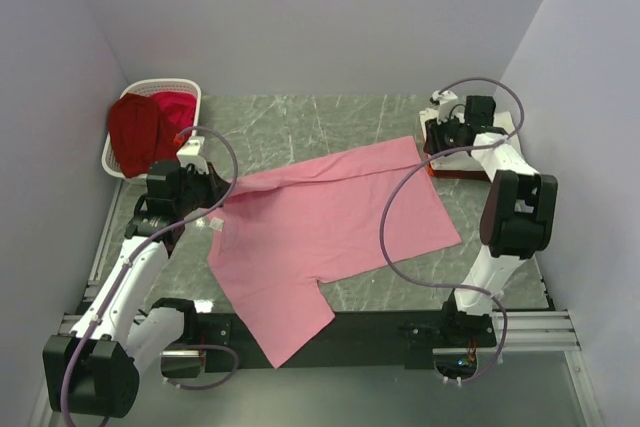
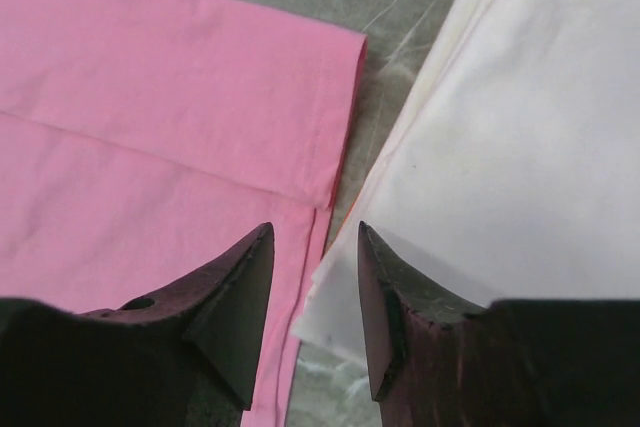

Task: Fold and stack the t-shirts
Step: Fold the tshirt

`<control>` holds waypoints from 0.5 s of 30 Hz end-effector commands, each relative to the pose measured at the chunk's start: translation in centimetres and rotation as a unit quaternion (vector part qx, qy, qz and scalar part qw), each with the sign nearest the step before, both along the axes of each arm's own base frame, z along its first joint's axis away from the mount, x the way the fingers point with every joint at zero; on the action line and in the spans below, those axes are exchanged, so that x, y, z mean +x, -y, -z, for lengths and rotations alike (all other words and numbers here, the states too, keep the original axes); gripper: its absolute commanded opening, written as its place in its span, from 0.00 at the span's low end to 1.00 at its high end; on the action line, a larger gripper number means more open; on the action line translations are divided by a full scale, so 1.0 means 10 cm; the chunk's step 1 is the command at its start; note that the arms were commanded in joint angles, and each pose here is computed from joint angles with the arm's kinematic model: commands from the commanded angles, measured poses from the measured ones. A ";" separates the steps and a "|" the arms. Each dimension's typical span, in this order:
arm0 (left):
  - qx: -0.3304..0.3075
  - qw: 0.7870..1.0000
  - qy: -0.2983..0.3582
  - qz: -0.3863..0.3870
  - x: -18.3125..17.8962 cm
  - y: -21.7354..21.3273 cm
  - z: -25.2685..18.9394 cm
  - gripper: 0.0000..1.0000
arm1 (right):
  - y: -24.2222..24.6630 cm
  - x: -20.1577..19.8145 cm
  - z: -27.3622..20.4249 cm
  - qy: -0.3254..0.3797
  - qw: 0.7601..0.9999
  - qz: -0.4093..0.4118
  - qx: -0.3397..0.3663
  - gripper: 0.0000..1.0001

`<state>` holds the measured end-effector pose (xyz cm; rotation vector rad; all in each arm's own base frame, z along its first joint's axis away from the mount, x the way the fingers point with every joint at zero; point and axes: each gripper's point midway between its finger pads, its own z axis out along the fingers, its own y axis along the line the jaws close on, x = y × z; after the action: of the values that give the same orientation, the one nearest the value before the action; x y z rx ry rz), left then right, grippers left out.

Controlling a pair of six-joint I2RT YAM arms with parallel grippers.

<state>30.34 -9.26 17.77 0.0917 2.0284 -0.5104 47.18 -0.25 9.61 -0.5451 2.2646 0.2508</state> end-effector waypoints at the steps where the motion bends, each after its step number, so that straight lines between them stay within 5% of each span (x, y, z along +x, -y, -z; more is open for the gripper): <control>1: -0.021 0.999 0.008 0.044 -0.09 0.16 -0.07 0.01 | 0.00 0.01 -0.57 0.073 0.997 -0.009 0.008 0.47; 15: -0.043 0.996 -0.046 0.063 -0.27 0.26 0.09 0.01 | -0.26 -0.26 -0.78 0.070 0.994 -0.036 0.070 0.48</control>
<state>28.35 -10.87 16.21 0.1388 2.1024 -0.6207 45.23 1.68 15.97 -0.5481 2.1131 0.3577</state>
